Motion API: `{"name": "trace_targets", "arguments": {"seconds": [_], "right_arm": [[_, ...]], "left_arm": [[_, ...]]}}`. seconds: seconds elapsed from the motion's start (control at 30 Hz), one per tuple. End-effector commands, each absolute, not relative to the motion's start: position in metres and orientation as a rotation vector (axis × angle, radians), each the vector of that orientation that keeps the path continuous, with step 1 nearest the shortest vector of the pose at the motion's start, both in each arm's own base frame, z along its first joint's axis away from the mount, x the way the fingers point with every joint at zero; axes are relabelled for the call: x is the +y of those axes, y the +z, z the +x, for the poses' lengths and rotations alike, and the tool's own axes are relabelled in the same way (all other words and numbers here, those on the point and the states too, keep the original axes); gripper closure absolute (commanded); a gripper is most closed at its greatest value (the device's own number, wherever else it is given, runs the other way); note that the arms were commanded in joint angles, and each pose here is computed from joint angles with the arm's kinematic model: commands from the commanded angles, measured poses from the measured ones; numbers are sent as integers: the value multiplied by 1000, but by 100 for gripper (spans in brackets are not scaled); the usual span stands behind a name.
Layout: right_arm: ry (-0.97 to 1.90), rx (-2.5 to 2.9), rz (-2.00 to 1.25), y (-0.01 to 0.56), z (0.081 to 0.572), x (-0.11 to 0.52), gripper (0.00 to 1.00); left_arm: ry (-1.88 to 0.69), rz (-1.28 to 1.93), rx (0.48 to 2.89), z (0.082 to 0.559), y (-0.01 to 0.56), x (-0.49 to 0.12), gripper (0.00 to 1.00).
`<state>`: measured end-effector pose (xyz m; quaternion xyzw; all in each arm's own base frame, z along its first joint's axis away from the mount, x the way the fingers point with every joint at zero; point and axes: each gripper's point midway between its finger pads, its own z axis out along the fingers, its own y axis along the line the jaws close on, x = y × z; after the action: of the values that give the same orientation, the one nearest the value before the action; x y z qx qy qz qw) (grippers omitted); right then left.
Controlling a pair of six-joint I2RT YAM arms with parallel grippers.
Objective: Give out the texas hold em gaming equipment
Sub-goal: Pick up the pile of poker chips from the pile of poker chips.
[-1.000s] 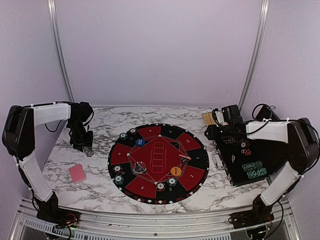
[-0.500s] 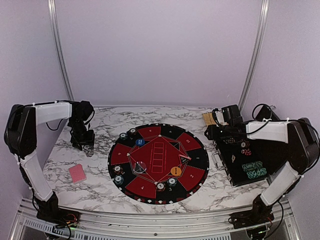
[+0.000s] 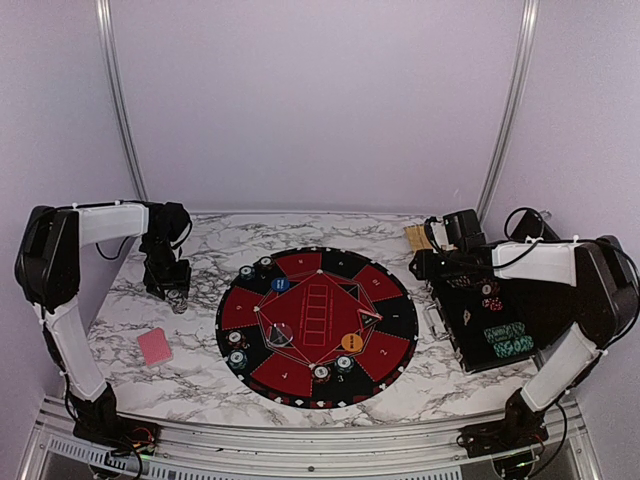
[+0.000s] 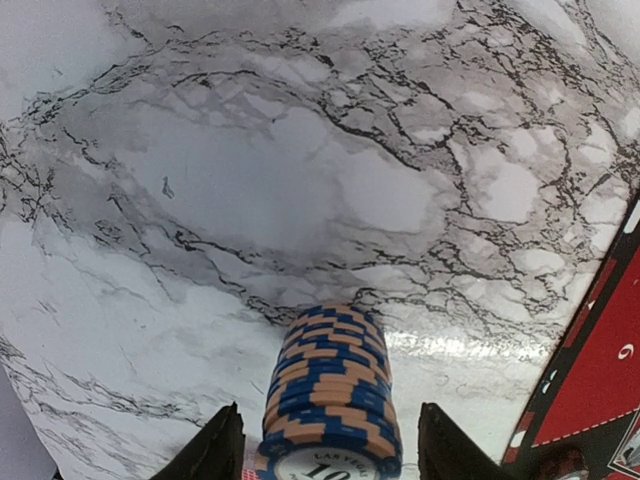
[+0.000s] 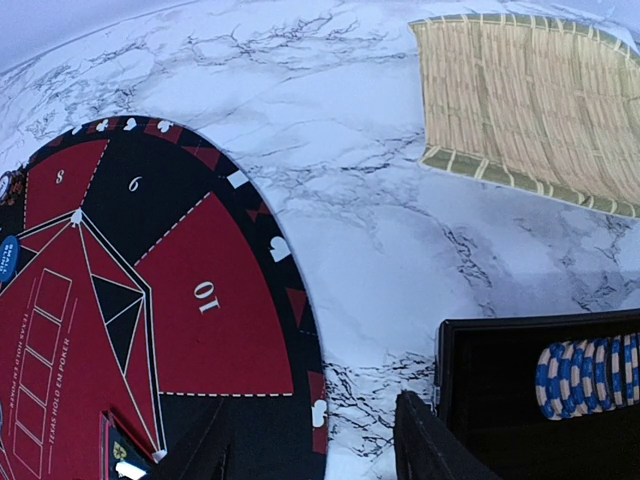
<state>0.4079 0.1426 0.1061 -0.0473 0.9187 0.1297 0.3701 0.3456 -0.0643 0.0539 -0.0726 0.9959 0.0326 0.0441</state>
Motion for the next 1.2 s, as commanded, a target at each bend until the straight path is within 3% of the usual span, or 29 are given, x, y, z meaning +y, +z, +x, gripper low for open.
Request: {"name": "trace_targets", "arguments": {"seconds": [0.0, 1.17], "right_arm": [[320, 2327, -103, 118, 416, 138, 47], [319, 2329, -103, 117, 416, 138, 47]], "left_arm": [[130, -205, 3055, 347, 55, -60, 40], [123, -207, 3066, 344, 52, -58, 56]]}}
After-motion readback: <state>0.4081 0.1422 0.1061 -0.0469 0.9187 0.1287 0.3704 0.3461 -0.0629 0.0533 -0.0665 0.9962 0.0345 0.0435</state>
